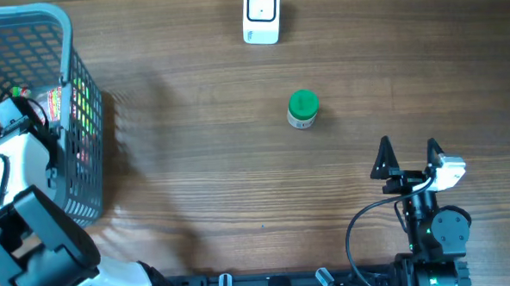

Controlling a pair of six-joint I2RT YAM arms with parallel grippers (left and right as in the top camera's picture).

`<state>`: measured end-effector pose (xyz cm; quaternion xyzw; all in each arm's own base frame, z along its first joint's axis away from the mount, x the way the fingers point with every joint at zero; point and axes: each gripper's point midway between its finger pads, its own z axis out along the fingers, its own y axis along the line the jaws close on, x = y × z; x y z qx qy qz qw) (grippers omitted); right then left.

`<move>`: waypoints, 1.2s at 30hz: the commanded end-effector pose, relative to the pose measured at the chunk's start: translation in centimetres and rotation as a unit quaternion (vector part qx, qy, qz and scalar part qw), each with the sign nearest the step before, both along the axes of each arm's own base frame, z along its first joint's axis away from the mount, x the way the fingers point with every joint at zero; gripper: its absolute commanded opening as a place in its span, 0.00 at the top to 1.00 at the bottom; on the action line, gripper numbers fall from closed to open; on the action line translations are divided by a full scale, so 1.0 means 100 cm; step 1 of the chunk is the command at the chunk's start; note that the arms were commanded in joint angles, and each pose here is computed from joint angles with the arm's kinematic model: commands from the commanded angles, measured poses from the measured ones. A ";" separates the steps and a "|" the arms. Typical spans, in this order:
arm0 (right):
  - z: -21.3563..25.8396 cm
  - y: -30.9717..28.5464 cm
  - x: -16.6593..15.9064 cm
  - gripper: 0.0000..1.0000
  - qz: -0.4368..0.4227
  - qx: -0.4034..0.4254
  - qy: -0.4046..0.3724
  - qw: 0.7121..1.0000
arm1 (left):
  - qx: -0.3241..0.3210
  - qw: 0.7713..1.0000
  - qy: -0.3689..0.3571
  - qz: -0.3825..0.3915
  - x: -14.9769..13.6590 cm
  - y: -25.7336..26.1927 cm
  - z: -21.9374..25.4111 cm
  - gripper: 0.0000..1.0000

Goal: Scan the item barcode
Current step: 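Reach the left gripper into the basket and grasp the red tissue box, then carry the red tissue box out and place it on the table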

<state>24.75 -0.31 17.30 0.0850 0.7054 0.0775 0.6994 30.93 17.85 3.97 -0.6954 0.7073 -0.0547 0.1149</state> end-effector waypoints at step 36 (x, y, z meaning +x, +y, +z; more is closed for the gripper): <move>0.001 0.000 0.000 0.00 -0.003 0.004 -0.003 1.000 | 0.075 0.854 0.017 -0.514 0.022 -0.329 0.141 0.46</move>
